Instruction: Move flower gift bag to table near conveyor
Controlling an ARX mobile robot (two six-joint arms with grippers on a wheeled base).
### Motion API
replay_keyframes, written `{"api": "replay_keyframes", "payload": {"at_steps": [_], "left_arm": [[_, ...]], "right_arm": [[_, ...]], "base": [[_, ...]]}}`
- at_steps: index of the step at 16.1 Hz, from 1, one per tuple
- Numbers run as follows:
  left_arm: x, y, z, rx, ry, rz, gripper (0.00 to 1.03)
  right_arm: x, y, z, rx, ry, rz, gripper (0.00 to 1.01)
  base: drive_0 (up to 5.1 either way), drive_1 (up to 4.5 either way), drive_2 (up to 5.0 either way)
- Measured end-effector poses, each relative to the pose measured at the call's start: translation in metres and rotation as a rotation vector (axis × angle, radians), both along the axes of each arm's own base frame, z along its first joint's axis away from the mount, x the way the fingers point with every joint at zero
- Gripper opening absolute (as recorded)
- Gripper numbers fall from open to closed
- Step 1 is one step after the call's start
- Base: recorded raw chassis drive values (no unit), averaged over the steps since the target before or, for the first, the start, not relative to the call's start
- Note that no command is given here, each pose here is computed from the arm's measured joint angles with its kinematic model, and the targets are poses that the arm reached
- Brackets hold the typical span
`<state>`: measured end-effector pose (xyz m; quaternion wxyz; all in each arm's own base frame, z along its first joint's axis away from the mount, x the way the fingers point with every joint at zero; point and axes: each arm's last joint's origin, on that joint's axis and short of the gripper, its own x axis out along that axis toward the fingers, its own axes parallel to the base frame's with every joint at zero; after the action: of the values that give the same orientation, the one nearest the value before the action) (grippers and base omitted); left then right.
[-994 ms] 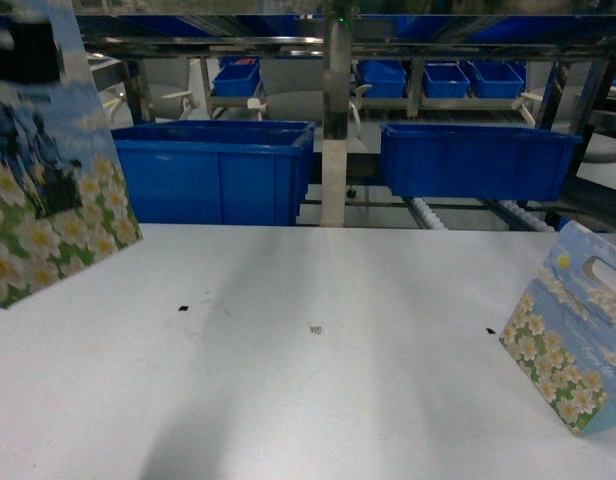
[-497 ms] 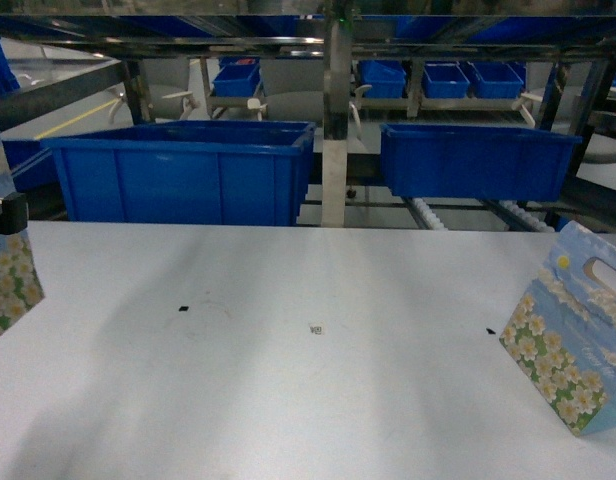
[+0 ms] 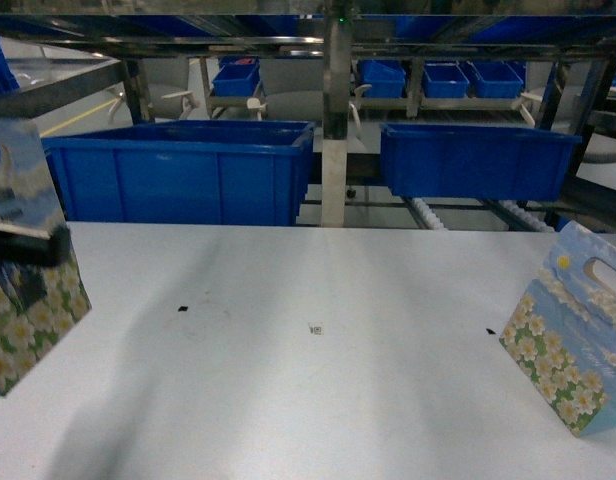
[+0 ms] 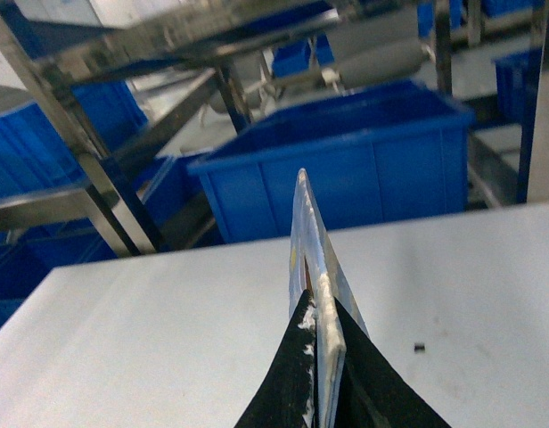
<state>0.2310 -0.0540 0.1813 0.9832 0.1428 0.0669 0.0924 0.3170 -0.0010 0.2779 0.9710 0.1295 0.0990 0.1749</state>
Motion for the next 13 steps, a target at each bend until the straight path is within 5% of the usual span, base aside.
{"api": "replay_keyframes", "payload": {"at_steps": [2,13], "left_arm": [[-0.0021,0.0009,0.0121,-0.026,-0.064,0.007,0.02],[-0.0003,0.0004,0.0055,-0.015,-0.025,0.008,0.02]], "right_arm": [[0.0,0.0001,0.0,0.0,0.0,0.001,0.98],[0.0,0.0,0.0,0.0,0.0,0.0,0.98]], "base": [[0.0,0.0,0.0],[0.0,0.0,0.0]]}}
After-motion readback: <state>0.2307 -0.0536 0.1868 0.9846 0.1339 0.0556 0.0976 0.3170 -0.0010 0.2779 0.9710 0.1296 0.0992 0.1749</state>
